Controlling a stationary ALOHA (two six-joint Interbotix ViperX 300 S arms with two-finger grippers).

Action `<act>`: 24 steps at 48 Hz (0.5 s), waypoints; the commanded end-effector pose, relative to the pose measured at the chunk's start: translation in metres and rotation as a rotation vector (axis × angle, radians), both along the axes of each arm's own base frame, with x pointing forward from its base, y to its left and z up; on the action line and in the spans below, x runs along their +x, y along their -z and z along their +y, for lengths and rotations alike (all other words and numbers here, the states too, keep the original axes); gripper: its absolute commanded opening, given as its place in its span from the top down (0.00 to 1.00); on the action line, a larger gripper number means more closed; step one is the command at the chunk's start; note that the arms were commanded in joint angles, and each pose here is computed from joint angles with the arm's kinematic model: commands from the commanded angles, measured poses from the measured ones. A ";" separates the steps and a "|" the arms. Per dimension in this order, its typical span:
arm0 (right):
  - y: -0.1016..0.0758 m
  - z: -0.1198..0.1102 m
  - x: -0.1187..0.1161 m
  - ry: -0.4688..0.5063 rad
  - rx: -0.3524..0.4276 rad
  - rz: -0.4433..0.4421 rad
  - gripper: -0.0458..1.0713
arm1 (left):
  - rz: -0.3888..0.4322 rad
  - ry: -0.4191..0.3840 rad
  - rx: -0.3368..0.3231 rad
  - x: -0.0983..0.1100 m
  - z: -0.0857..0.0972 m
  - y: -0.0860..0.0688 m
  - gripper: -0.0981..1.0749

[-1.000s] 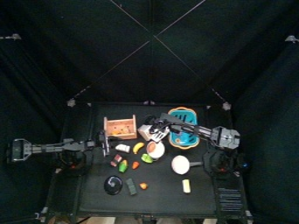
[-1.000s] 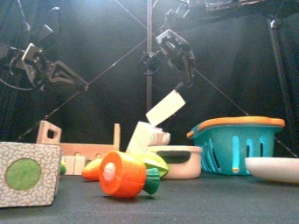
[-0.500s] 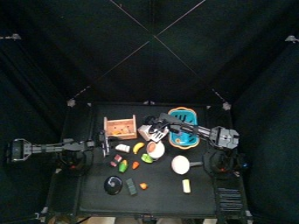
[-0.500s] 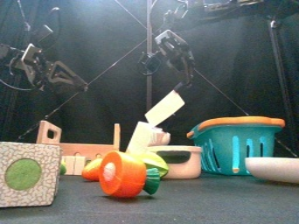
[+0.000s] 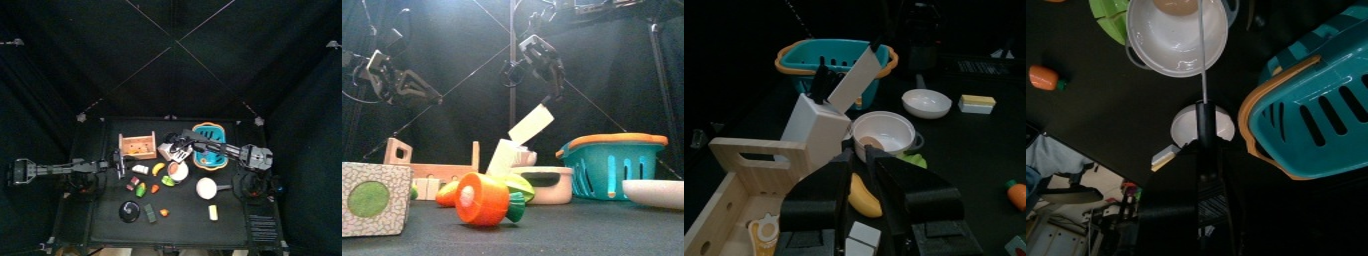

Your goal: Place pairing knife back in holder

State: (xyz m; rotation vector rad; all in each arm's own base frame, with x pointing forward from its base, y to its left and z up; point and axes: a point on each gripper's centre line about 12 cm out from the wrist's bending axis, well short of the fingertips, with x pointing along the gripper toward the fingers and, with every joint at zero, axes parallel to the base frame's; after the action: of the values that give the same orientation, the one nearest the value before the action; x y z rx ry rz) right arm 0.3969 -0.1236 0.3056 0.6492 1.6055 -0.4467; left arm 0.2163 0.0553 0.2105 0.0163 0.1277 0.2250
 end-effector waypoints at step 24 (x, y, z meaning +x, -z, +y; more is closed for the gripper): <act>-0.012 -0.003 0.004 -0.003 -0.001 -0.023 0.58 | -0.010 0.002 0.004 0.002 0.000 -0.003 0.38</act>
State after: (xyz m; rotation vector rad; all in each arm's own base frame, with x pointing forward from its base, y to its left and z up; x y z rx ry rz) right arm 0.4011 -0.1254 0.3023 0.6507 1.6211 -0.4429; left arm 0.2158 0.0552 0.2096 0.0145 0.1290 0.2250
